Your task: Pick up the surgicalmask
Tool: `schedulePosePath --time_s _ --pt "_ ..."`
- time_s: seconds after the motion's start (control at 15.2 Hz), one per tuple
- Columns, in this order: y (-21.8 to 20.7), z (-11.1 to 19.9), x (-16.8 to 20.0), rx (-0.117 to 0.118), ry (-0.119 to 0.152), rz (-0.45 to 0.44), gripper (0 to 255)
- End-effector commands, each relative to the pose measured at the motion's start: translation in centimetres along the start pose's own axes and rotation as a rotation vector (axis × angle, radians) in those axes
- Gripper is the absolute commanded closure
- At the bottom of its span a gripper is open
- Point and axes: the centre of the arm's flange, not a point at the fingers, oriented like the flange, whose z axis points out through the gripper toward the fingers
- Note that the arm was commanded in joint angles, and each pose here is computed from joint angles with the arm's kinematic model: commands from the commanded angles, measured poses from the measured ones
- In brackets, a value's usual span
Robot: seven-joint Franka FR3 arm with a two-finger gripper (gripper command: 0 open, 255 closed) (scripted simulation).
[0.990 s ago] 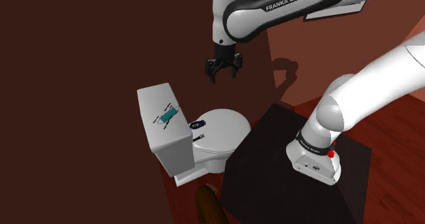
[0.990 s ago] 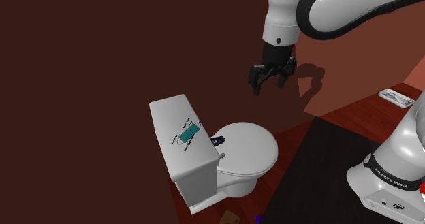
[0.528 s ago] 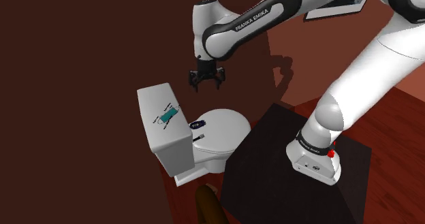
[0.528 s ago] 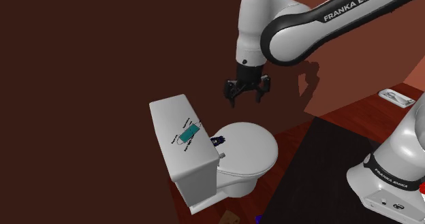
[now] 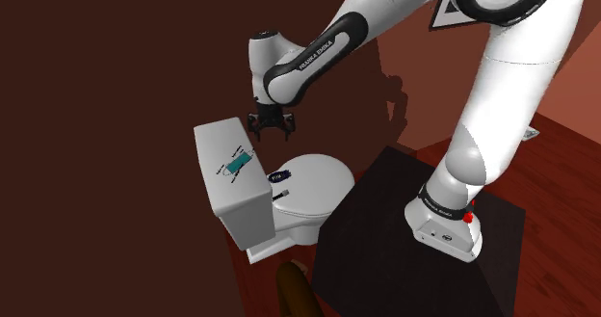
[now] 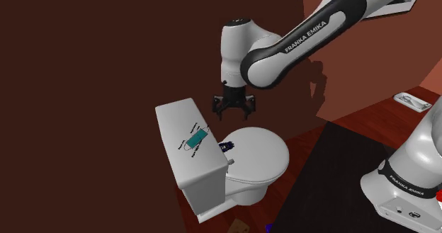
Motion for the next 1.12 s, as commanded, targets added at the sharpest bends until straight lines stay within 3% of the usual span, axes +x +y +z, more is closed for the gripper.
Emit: schedulePosePath --time_s 0.0,0.79,1.06 --pt "-1.9 1.7 0.9 0.003 -0.001 0.056 0" --pt "-10.8 12.4 8.1 0.021 -0.010 0.372 0" --pt "-11.2 14.4 8.5 0.022 -0.011 0.385 0"
